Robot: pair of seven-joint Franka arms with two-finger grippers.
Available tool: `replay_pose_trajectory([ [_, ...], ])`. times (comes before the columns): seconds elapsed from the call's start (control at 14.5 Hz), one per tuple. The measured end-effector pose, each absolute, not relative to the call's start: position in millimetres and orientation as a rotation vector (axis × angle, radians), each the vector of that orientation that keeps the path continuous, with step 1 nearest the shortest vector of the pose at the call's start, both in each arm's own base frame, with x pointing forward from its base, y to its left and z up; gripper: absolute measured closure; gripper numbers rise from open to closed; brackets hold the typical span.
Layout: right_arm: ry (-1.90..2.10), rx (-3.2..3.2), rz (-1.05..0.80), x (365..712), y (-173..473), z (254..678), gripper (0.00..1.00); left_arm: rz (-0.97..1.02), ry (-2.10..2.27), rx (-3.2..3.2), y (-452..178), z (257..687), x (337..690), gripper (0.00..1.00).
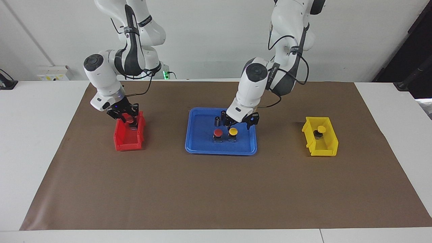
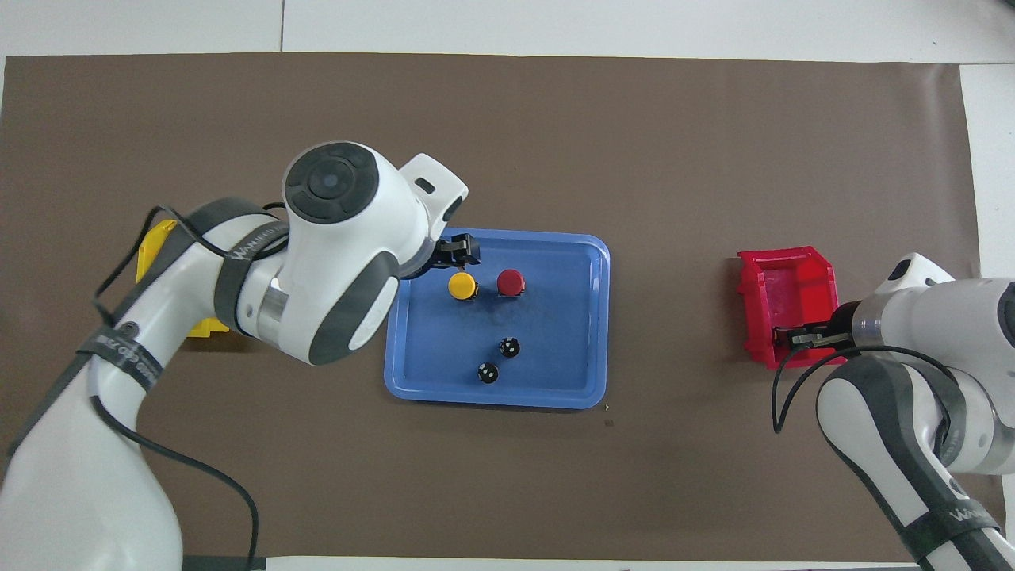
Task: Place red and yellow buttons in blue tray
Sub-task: 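Carry the yellow button to the tray while the right gripper grasps a red button, then release the yellow button while the right gripper carries the red button toward the tray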
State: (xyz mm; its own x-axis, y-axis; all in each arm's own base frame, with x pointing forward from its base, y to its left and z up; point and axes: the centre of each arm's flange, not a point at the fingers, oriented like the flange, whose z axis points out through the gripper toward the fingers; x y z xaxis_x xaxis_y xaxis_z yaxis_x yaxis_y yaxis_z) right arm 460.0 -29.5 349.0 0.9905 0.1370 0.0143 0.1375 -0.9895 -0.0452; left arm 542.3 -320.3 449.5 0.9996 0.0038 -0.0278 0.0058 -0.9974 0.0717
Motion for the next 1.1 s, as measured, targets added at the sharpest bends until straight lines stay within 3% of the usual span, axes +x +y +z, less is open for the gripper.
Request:
replay_pose_trajectory([
  [0.21,-0.22,-3.088,-0.016,464,-30,357,0.59,-0.01,-0.003,3.106,-200,474,587,0.0],
  [0.41,-0.233,-3.077,0.033,488,-29,400,0.59,-0.036,-0.011,3.139,-104,461,608,0.0],
  [0.55,-0.236,-3.074,0.036,510,-24,439,0.59,-0.088,-0.035,3.141,-60,443,607,0.06],
  [0.62,-0.212,-3.076,0.041,521,-16,456,0.59,-0.101,-0.037,3.139,-43,435,605,0.13],
  [0.69,-0.174,-3.078,0.049,534,4,474,0.59,-0.104,-0.034,3.138,-29,428,602,0.22],
  [0.89,0.002,-3.083,0.003,562,111,507,0.59,-0.097,-0.029,3.136,-7,411,590,0.27],
  [1.1,0.135,-3.053,-0.076,559,220,493,0.59,-0.066,-0.019,3.135,11,398,575,0.29],
])
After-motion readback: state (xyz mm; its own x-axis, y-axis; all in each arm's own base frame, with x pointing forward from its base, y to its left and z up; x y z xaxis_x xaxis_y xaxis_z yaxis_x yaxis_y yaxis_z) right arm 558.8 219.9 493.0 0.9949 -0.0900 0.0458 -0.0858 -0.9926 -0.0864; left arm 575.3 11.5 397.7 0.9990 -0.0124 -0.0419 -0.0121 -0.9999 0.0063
